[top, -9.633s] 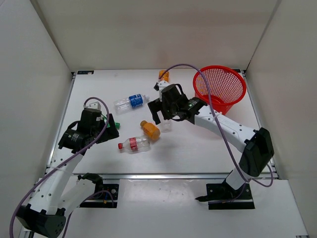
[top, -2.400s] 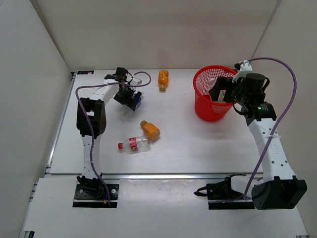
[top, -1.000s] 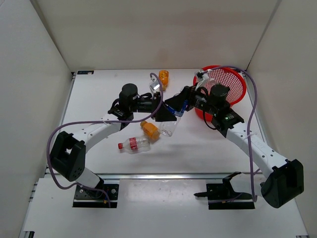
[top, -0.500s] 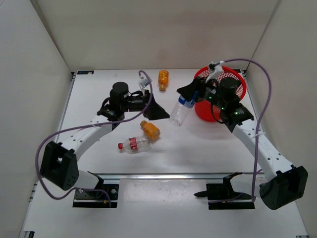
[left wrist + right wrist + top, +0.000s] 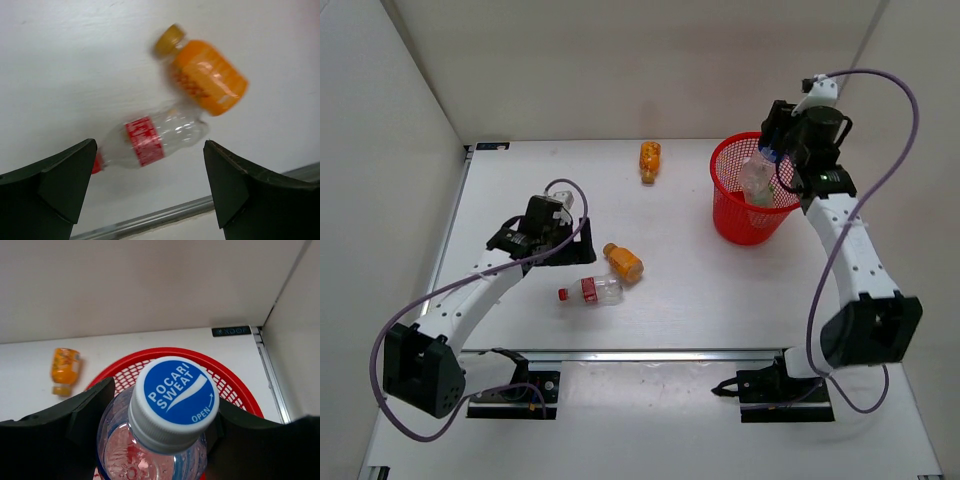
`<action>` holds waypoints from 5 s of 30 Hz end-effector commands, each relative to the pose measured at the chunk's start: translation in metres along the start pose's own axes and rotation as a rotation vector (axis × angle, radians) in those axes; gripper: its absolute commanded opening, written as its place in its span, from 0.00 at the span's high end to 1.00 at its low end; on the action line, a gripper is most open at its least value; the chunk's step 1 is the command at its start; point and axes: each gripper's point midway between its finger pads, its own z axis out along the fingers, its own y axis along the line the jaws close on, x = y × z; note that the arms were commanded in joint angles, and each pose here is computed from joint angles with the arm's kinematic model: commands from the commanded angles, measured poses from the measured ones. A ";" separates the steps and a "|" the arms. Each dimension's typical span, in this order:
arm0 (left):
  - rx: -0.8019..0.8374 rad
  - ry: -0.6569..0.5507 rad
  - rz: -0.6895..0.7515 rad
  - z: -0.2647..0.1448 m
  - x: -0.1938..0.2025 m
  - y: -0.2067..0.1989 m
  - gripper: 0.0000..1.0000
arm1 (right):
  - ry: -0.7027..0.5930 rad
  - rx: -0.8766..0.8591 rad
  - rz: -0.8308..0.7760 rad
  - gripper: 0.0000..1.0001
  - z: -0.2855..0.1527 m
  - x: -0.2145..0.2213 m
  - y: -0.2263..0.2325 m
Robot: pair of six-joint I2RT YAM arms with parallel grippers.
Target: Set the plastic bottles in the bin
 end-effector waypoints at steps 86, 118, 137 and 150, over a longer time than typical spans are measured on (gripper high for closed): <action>0.857 -0.267 0.370 -0.071 -0.022 -0.179 0.75 | 0.347 -1.056 0.281 0.00 -0.166 0.098 0.249; 1.003 -0.071 0.222 -0.070 -0.016 -0.203 0.83 | 0.281 -1.240 0.338 0.02 -0.193 0.086 0.257; 0.941 -0.099 0.173 -0.077 -0.030 -0.183 0.01 | 0.242 -1.006 0.375 0.90 -0.150 0.074 0.228; -0.160 -0.225 -0.102 -0.056 -0.057 0.044 0.01 | 0.056 -0.207 0.044 0.85 -0.036 0.017 0.045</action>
